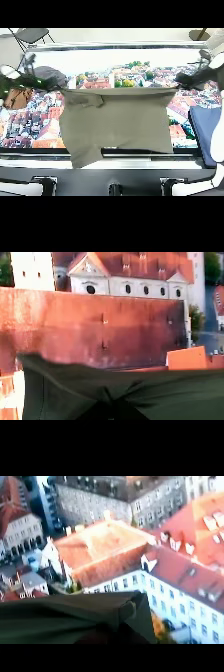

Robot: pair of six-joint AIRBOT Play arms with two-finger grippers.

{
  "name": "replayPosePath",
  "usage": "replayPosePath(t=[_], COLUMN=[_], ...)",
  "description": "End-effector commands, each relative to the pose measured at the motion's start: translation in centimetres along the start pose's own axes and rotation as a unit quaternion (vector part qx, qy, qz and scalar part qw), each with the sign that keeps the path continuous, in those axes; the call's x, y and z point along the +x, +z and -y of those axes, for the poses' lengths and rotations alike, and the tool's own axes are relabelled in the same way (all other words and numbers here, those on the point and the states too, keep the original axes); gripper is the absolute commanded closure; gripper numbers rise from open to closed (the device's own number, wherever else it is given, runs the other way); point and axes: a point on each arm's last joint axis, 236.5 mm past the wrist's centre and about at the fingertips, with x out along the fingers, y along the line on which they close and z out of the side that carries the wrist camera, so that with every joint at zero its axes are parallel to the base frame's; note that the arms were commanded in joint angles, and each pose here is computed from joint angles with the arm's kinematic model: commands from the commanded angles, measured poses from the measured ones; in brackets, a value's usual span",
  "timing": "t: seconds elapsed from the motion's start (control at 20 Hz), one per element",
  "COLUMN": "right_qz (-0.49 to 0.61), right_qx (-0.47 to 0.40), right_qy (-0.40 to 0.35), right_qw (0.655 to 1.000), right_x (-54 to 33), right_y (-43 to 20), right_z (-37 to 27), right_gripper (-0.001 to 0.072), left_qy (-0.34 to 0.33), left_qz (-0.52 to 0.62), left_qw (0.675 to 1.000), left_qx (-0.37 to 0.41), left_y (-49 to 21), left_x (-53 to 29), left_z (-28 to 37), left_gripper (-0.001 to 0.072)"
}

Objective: Fold the shirts.

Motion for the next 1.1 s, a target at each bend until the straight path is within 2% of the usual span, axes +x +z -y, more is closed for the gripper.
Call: replayPosePath(t=[0.0, 0.2, 0.3, 0.45, 0.65, 1.05], right_qz=[0.083, 0.129, 0.070, -0.090, -0.203, -0.247], right_qx=[0.032, 0.054, 0.047, 0.024, 0.035, 0.028], right_qy=[0.024, 0.008, -0.018, -0.050, -0.040, -0.051], right_qw=[0.996, 0.990, 0.996, 0.994, 0.978, 0.967], right_x=[5.5, 4.6, 3.6, 3.5, 6.3, 6.3], right_y=[4.4, 6.7, 4.0, -3.9, -10.8, -13.1], right_z=[-2.1, 0.1, 2.2, 4.2, 4.5, 5.3], right_gripper=[0.0671, 0.0671, 0.0671, 0.0671, 0.0671, 0.0670], left_qy=[0.000, 0.011, 0.003, -0.002, -0.011, -0.013], left_qz=[0.018, 0.071, 0.032, -0.082, -0.215, -0.284], left_qw=[1.000, 0.997, 0.999, 0.997, 0.976, 0.958], left_qx=[-0.006, -0.009, -0.005, -0.002, -0.030, -0.043], left_y=[0.5, 3.5, 2.5, -2.8, -9.9, -12.9], left_x=[6.1, 4.8, 3.5, 3.5, 5.1, 3.5], left_z=[-1.3, -2.3, -2.3, -2.1, -2.0, -1.9], left_gripper=[0.0680, 0.0680, 0.0679, 0.0680, 0.0680, 0.0680])
